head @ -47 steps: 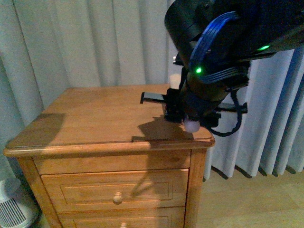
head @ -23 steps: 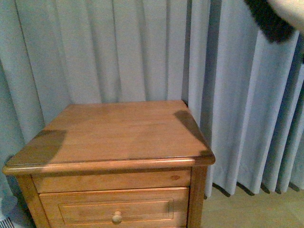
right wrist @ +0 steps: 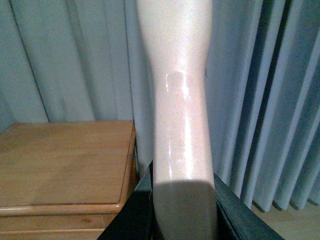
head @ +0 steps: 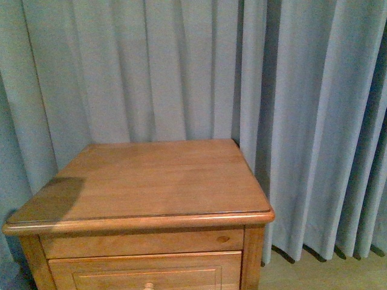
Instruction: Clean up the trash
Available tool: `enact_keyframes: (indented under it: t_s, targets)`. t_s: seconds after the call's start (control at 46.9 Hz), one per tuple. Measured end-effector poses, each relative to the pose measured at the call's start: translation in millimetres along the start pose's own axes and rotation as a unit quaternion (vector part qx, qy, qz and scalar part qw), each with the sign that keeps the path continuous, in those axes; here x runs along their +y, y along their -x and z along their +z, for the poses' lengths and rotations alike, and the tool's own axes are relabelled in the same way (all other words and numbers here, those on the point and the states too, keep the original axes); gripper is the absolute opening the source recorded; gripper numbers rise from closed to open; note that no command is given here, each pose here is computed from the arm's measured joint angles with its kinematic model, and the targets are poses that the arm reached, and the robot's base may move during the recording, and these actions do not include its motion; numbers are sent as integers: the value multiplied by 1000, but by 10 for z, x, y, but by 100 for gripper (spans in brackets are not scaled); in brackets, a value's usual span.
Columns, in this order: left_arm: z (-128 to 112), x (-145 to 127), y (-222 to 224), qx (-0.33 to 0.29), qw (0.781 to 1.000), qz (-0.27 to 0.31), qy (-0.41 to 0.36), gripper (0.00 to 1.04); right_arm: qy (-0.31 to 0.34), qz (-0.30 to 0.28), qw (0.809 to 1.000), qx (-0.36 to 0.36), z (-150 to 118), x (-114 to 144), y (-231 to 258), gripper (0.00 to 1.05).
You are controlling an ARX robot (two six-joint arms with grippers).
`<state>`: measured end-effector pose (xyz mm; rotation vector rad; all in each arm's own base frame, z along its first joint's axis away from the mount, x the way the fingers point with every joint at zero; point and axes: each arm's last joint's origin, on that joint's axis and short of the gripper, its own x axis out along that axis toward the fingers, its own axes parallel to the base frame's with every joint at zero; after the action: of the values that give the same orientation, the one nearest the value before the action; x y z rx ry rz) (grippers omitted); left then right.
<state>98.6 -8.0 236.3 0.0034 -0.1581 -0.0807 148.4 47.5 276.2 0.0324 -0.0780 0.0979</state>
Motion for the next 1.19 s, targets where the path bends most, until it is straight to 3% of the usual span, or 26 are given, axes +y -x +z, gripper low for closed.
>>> enact_keyframes:
  t_s: [1.193]
  targets:
    - [-18, 3, 5, 1, 1000, 2, 0, 28, 1, -4, 1000, 9, -63, -6, -7, 20]
